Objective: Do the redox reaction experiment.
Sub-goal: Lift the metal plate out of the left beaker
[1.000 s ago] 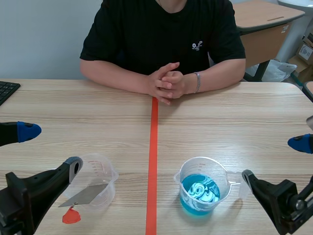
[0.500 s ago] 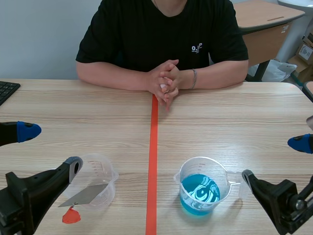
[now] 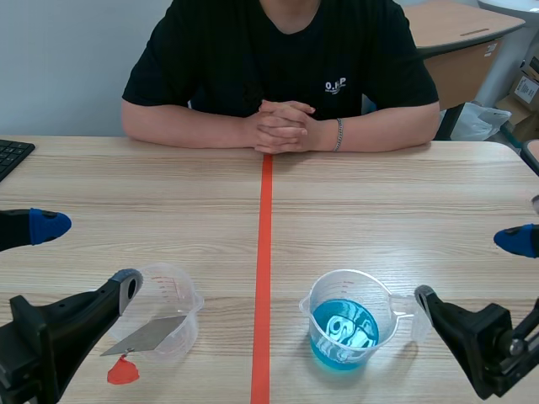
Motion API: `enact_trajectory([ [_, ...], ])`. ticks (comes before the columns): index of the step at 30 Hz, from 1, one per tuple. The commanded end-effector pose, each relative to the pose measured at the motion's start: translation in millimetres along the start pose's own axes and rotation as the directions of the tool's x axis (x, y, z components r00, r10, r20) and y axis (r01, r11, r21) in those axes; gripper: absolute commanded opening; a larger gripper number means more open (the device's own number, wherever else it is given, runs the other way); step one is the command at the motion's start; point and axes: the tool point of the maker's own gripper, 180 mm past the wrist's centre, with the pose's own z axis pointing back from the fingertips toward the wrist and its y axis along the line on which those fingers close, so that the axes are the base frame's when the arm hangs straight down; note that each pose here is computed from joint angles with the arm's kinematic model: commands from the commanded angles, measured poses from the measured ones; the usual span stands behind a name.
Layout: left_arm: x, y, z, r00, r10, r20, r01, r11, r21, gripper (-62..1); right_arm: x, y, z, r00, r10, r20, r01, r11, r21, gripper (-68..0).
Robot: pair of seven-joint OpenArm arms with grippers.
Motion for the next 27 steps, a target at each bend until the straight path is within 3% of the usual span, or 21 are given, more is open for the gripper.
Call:
enact_trajectory([
  [1,7,1,-1,1.0,-0.003,0.028,0.002,1.0,0.005,1.4,11.6,-3,1,0.999,0.018,0.037,-0.018,1.0,-0.004,0.4],
  [15,3,4,0,0.999,-0.049,0.006,0.049,0.999,0.023,1.4,20.5,-3,1,0.996,0.018,0.087,-0.017,1.0,-0.004,0.4],
  [22,8,25,19,0.996,-0.092,0.019,0.091,0.993,0.078,1.4,25.0,-3,2,0.994,0.018,0.111,-0.017,1.0,-0.004,0.4],
  [27,-8,32,40,0.992,-0.105,-0.066,0.111,0.989,0.099,1.4,25.4,-3,2,0.993,0.018,0.113,-0.018,1.0,-0.004,0.4],
])
